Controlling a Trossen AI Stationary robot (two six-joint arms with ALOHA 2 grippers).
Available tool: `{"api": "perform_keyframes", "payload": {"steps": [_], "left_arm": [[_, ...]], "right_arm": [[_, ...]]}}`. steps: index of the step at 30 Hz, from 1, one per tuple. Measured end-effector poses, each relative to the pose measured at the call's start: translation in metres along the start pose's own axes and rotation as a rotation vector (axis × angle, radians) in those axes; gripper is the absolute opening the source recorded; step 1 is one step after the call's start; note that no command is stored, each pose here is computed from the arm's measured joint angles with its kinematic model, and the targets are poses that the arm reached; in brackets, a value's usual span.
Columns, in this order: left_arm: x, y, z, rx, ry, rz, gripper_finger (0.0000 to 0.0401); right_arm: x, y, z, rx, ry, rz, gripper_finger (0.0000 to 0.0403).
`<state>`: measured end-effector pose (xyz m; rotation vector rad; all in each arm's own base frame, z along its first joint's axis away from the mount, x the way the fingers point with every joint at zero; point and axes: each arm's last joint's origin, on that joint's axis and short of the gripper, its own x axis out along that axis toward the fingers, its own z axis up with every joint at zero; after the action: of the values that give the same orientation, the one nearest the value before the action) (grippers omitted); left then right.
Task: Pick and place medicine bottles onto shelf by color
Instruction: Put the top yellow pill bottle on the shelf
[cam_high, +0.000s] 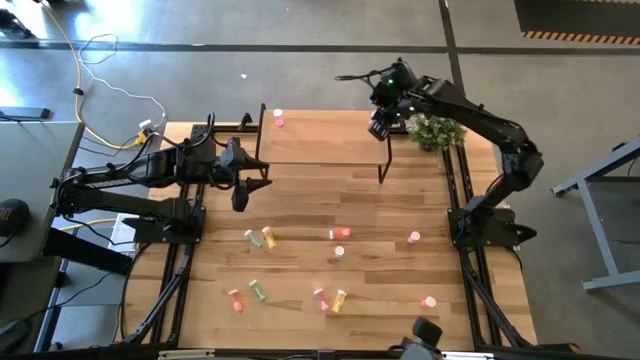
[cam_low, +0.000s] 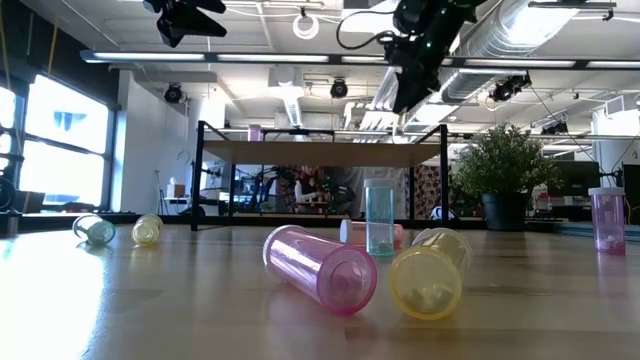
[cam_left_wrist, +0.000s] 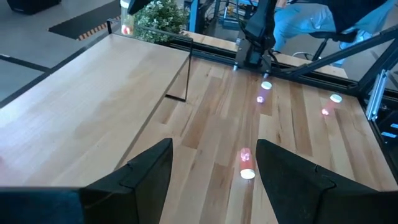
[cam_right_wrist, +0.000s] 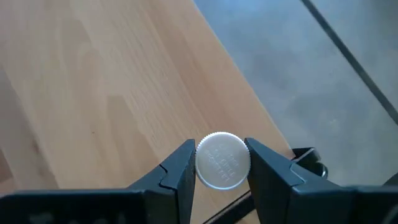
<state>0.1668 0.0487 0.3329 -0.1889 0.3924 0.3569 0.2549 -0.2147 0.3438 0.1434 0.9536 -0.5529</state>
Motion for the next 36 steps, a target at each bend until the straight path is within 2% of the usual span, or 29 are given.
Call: {"api": "perform_keyframes", "payload": {"steps": [15, 36], "left_arm": [[0.000, 0.001, 0.000, -0.033, -0.006, 0.037, 0.0223], [0.000, 0.002, 0.000, -0.034, -0.009, 0.055, 0.0223]], "right_arm": [[0.033, 0.000, 0.003, -0.053, 0.048, -0.001, 0.0114], [0.037, 0.003, 0.001, -0.101, 0.073, 0.007, 0.0115]]}}
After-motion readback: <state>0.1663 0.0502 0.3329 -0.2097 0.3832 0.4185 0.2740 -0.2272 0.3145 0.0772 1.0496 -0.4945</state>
